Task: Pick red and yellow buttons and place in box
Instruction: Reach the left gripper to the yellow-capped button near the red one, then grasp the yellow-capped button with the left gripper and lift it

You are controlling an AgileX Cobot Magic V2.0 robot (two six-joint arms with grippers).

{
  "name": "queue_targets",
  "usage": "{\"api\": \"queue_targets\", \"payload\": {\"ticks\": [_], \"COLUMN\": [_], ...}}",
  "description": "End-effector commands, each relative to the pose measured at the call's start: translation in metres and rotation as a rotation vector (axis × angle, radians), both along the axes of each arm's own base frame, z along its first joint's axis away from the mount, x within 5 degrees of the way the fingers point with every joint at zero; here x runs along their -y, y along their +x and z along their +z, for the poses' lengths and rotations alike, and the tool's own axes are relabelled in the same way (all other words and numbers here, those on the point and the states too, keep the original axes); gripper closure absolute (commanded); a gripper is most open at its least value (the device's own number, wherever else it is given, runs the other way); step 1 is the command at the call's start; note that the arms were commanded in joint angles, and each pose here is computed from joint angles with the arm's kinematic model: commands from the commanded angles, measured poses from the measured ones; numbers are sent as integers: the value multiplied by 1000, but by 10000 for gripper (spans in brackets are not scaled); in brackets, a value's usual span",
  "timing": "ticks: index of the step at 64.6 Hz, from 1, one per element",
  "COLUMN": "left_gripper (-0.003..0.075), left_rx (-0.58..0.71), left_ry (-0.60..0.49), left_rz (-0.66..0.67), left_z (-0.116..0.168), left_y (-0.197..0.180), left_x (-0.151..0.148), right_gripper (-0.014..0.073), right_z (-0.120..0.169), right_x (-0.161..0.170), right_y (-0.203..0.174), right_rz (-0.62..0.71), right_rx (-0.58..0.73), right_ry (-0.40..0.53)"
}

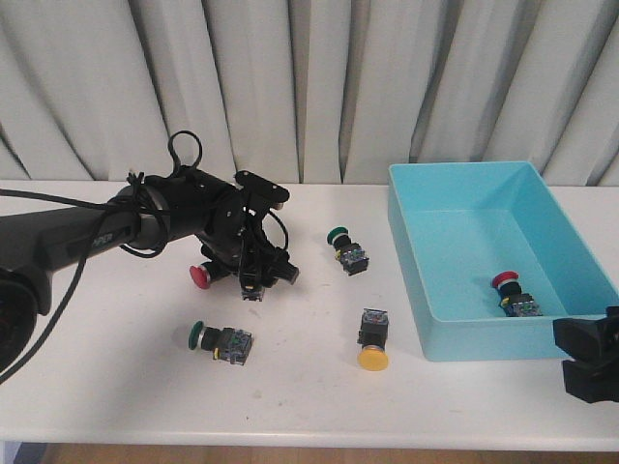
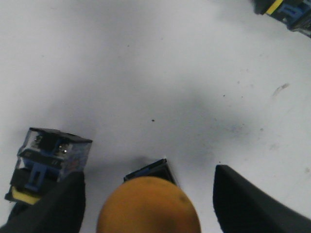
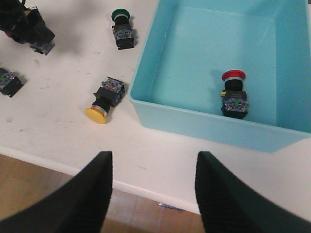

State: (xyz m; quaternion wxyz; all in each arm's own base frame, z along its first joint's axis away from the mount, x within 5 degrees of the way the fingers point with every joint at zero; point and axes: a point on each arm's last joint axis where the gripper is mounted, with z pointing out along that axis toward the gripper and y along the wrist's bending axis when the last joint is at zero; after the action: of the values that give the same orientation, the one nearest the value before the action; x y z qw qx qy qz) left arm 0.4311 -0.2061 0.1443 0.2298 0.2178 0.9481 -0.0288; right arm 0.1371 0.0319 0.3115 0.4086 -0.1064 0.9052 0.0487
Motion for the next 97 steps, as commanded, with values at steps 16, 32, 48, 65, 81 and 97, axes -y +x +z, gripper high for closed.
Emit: {"api": "queue_targets", "payload": {"ticks": [16, 32, 48, 65, 81, 97], "left_gripper": [369, 505, 540, 538, 538, 538], "left_rx": [133, 126, 134, 239, 312, 365], "left_ry": [-78, -74, -76, -100, -83, -90], "left_rz": [12, 12, 14, -13, -61, -82], "left_z": [42, 41, 70, 155, 226, 234], "left_y": [7, 6, -3, -32, -75, -119], "left_x": [4, 4, 0, -15, -38, -60], "right_gripper": [223, 223, 223, 223, 223, 223], "right_z": [15, 14, 14, 14, 14, 14], "right_x": [-1, -1, -1, -1, -1, -1], "right_y": [4, 4, 4, 4, 4, 4], "right_rz": [3, 3, 3, 3, 3, 3], "right_rx": [100, 99, 99, 99, 99, 100], "right_ry": [17, 16, 16, 16, 16, 14]}}
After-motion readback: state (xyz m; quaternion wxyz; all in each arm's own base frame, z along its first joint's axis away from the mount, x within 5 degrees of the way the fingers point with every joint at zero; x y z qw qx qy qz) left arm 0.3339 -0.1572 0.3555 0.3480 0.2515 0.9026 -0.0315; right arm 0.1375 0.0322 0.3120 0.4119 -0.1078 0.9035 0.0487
